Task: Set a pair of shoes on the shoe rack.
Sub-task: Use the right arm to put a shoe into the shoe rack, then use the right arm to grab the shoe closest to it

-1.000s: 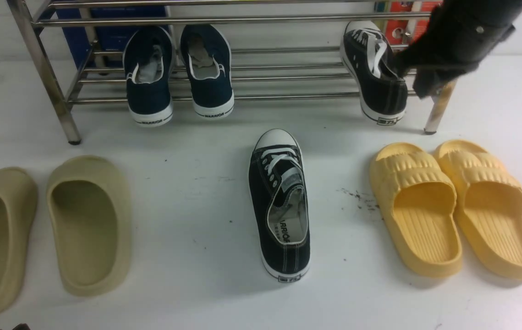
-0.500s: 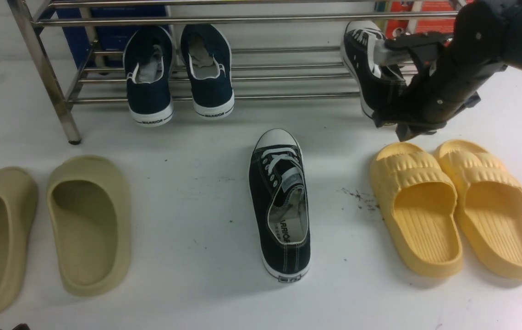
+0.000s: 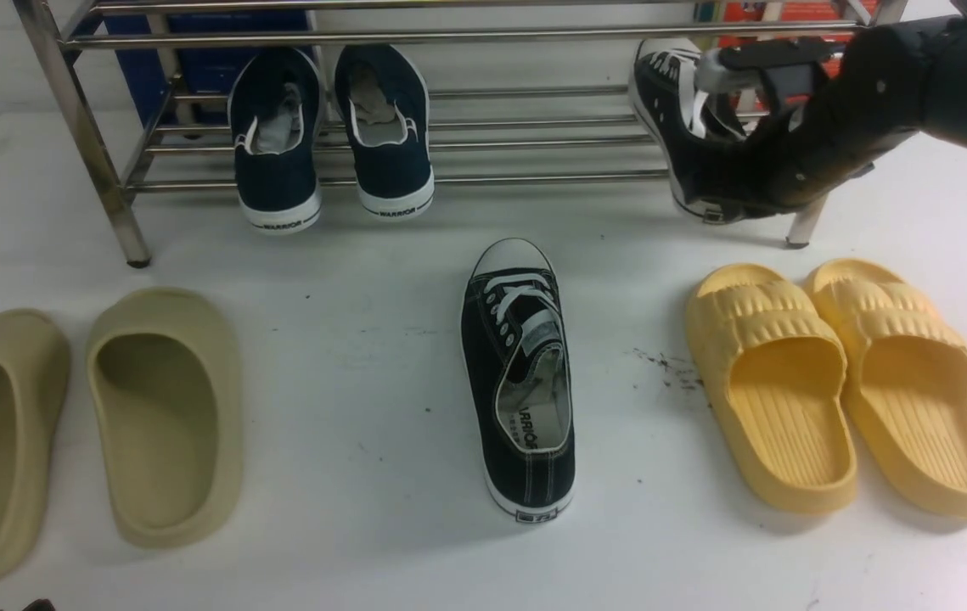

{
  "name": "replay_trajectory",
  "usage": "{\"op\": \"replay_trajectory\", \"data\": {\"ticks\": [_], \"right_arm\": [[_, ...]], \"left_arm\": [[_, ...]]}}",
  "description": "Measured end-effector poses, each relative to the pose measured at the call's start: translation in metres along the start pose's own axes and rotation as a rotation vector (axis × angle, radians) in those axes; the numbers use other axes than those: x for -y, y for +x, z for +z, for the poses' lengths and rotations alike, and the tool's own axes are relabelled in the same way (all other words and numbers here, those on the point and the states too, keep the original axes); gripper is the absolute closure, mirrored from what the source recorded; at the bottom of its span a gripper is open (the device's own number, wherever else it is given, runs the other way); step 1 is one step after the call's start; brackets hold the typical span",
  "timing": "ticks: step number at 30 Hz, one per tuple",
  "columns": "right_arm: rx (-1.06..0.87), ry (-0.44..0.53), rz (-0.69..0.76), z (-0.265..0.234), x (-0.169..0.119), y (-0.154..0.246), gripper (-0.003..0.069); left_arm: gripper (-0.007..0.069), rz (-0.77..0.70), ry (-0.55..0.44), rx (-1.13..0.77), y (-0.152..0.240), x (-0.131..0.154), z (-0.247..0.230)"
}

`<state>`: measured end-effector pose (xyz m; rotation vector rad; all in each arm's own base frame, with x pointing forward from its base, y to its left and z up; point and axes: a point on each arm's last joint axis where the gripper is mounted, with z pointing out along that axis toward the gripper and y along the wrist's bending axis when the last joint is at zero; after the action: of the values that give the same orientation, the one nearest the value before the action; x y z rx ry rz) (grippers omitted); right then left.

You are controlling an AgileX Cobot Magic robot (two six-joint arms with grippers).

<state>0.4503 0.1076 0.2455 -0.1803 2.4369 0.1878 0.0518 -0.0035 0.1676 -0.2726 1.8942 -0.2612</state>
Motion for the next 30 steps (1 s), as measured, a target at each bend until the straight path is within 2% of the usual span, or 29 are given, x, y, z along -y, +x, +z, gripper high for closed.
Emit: {"op": "replay_trajectory", "data": {"ticks": [5, 11, 20, 23, 26, 30], "right_arm": [[0.047, 0.007, 0.008, 0.002, 0.004, -0.004, 0.0624], [-0.001, 0.001, 0.017, -0.001, 0.003, 0.000, 0.0621], [-0.183, -0.088, -0.048, -0.075, -0.017, 0.007, 0.0621], [-0.238, -0.136, -0.096, -0.112, -0.048, 0.029, 0.0621], [-0.317, -0.166, -0.147, -0.125, -0.083, 0.063, 0.0615], [-0.404, -0.150, -0.241, -0.131, -0.128, 0.104, 0.0551]], "left_arm": [[0.0386, 0.000, 0.000, 0.000, 0.000, 0.000, 0.000], [0.0386, 0.000, 0.000, 0.000, 0.000, 0.000, 0.000], [0.0386, 0.000, 0.000, 0.000, 0.000, 0.000, 0.000], [0.0386, -0.001, 0.000, 0.000, 0.000, 0.000, 0.000], [0.0386, -0.001, 0.000, 0.000, 0.000, 0.000, 0.000], [0.0386, -0.001, 0.000, 0.000, 0.000, 0.000, 0.000]]}}
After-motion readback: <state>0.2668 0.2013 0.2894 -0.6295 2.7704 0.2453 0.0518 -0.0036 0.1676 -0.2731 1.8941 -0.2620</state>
